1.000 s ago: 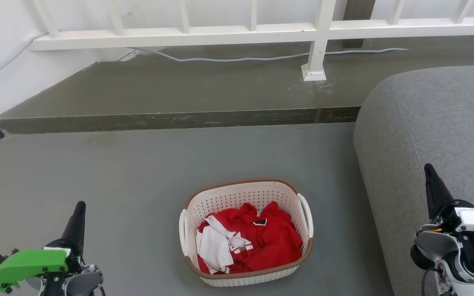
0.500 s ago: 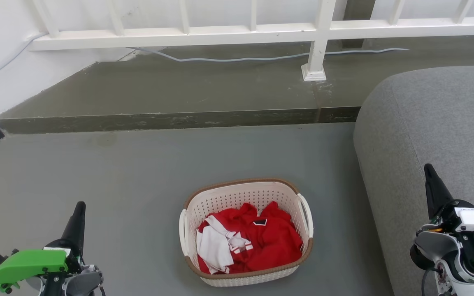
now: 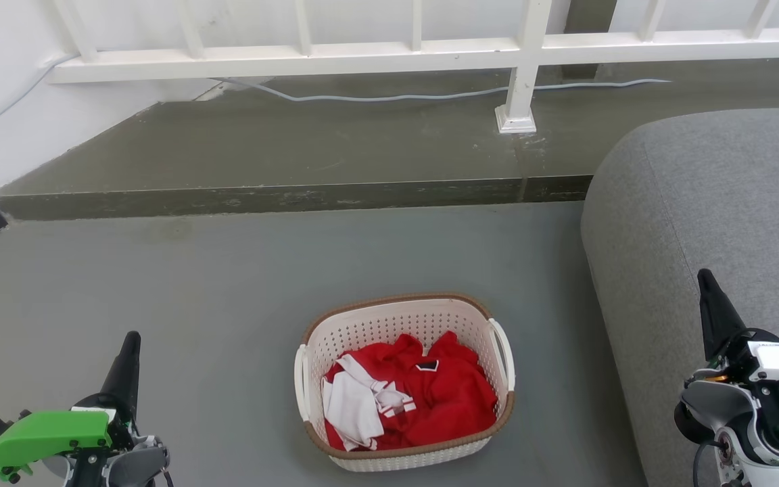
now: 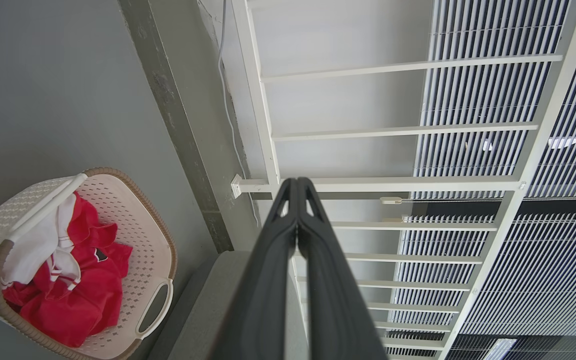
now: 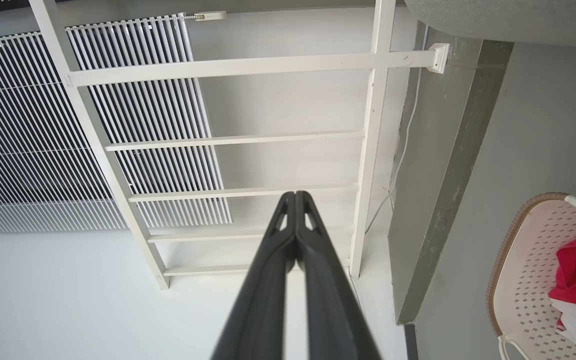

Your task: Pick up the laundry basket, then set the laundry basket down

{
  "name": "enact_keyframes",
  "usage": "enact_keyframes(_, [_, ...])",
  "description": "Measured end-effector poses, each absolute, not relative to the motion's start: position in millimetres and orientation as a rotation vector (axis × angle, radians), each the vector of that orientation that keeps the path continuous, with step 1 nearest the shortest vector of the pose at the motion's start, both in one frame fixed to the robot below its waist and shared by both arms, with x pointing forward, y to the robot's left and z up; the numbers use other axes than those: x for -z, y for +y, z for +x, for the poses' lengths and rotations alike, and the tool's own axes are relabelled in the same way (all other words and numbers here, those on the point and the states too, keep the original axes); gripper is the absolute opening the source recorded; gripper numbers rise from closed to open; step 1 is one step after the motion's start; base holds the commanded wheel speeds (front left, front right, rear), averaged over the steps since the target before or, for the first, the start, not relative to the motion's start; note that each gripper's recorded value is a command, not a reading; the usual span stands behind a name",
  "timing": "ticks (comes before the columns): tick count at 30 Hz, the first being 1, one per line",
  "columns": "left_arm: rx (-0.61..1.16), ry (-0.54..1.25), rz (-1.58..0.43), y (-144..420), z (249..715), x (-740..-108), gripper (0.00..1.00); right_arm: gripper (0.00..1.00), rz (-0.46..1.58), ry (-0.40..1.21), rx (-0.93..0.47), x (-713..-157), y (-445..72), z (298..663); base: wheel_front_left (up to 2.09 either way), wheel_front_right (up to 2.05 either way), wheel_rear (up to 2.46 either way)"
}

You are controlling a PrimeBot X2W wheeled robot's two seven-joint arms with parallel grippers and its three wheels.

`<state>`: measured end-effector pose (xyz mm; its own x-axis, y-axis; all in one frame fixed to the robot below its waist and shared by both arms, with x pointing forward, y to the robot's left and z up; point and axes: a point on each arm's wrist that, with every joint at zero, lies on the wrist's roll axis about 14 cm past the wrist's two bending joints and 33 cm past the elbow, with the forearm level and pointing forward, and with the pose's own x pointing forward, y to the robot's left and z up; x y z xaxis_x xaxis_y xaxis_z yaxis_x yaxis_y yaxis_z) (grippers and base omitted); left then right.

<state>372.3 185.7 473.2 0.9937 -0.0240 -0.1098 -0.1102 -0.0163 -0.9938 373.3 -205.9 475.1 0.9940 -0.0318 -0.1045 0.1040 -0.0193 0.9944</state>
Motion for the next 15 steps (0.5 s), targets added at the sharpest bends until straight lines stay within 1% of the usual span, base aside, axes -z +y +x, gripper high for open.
enact_keyframes(15, [-0.07, 0.105, -1.587, 186.0, 372.3, -473.0, 0.0, 0.0, 1.588, 0.055, 0.108, -475.2, -205.9, 373.3, 0.0, 0.0, 0.0])
